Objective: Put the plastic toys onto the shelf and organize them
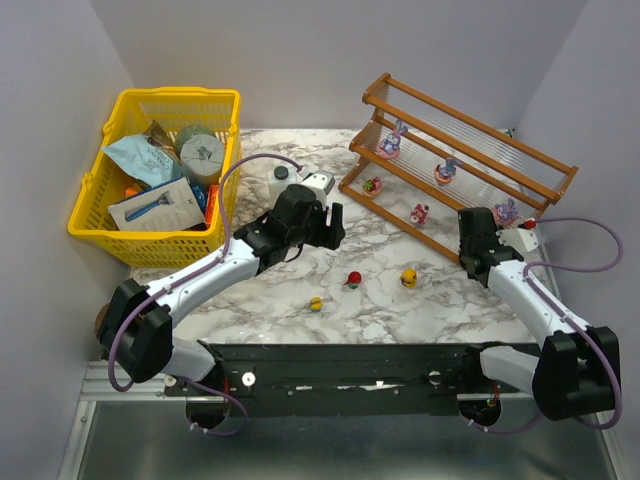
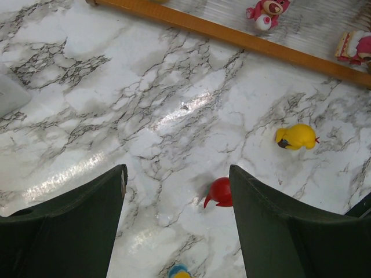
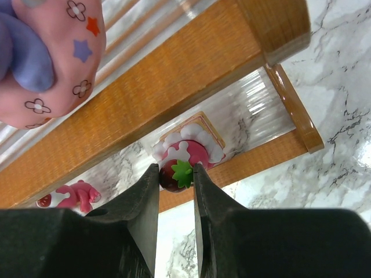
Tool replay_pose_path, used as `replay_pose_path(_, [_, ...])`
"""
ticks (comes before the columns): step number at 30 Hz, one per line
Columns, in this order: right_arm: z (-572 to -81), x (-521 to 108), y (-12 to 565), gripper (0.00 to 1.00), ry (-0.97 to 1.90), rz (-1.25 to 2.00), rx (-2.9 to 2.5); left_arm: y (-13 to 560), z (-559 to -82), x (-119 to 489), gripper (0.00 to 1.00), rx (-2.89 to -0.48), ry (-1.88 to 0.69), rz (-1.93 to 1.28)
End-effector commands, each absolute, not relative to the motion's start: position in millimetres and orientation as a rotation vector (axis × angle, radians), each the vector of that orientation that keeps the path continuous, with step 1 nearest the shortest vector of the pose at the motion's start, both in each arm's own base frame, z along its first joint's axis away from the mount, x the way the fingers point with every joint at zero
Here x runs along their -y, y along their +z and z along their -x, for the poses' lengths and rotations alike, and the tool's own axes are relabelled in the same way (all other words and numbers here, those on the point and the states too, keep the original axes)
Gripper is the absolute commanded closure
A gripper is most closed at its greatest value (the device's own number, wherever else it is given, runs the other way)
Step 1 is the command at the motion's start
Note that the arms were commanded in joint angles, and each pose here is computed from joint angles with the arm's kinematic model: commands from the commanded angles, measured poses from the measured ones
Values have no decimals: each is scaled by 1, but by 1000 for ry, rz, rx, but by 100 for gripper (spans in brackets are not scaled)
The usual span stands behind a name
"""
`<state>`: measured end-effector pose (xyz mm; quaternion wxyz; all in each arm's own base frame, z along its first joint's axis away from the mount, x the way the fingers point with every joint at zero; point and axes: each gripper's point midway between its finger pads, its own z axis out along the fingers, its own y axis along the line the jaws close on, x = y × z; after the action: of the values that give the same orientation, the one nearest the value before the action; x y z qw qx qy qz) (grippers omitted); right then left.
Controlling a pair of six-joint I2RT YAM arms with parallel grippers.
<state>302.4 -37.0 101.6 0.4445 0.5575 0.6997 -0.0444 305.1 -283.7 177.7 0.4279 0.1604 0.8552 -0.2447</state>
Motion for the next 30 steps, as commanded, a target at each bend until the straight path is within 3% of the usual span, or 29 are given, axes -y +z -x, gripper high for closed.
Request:
replay_pose_path(1, [-302, 41, 100, 95, -113, -1420, -1706, 177, -307, 283, 20, -2144, -619, -393])
replay_pose_path(6, [-300, 40, 94, 92, -138, -1424, -1735, 175, -307, 283, 20, -2151, -618, -389])
replay_pose_path(13, [-297, 41, 93, 77, -183, -1443, -1758, 176, -309, 281, 18, -2150, -609, -373])
replay_pose_path(30, [-294, 44, 105, 62, -194, -1483, -1728, 174, -310, 279, 18, -2157, -608, -364])
